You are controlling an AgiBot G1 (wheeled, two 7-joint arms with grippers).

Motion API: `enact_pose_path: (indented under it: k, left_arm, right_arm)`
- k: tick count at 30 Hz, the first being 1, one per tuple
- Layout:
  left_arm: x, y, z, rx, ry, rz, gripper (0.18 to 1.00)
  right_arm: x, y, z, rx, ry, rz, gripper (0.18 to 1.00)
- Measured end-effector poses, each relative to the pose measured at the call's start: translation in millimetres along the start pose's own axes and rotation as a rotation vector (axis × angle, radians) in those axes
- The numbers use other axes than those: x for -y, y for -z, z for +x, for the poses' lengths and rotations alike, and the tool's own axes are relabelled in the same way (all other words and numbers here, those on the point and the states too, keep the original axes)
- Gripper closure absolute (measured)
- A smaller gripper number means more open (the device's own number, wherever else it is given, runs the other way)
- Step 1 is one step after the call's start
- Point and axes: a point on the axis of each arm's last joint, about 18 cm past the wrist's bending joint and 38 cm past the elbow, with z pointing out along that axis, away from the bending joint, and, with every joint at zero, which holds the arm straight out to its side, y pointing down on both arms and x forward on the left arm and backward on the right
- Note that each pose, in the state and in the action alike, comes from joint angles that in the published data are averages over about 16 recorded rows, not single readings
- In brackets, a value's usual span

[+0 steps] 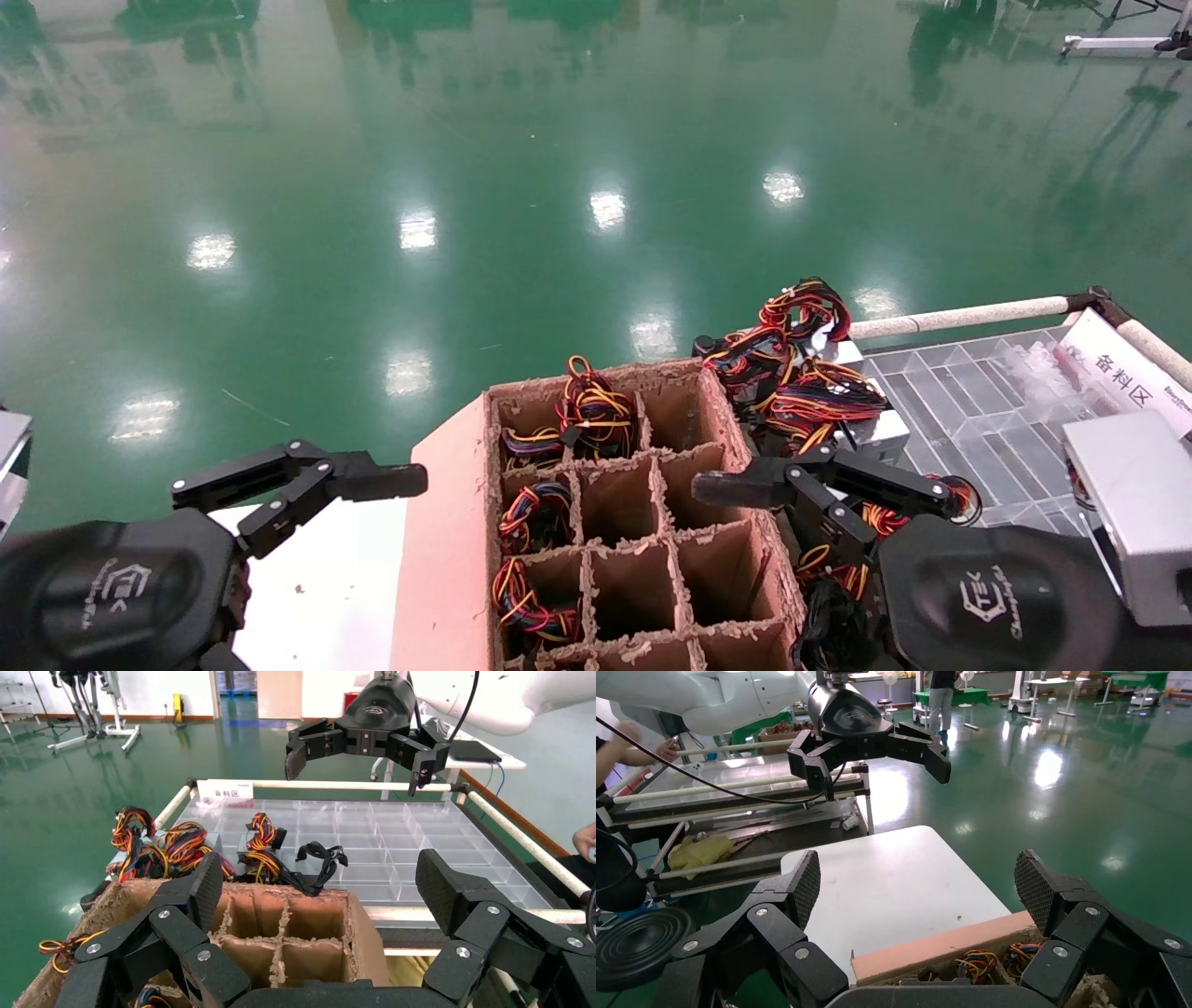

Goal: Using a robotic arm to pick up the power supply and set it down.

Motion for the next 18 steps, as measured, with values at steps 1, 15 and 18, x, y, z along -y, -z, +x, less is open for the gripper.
enact_pose_path:
  k: [1, 15, 18]
  left_arm:
    - [0.0, 0.0, 0.0, 0.0, 0.0, 0.0, 0.184]
    - [0.0, 0.0, 0.0, 0.0, 0.0, 0.0, 0.203]
    - [0.0, 0.0, 0.0, 0.0, 0.0, 0.0, 0.22]
  right_arm:
    - [0.0, 0.0, 0.0, 0.0, 0.0, 0.0, 0.178]
    - [0.0, 0.0, 0.0, 0.0, 0.0, 0.0, 0.178]
    - [0.0, 0.0, 0.0, 0.0, 0.0, 0.0, 0.178]
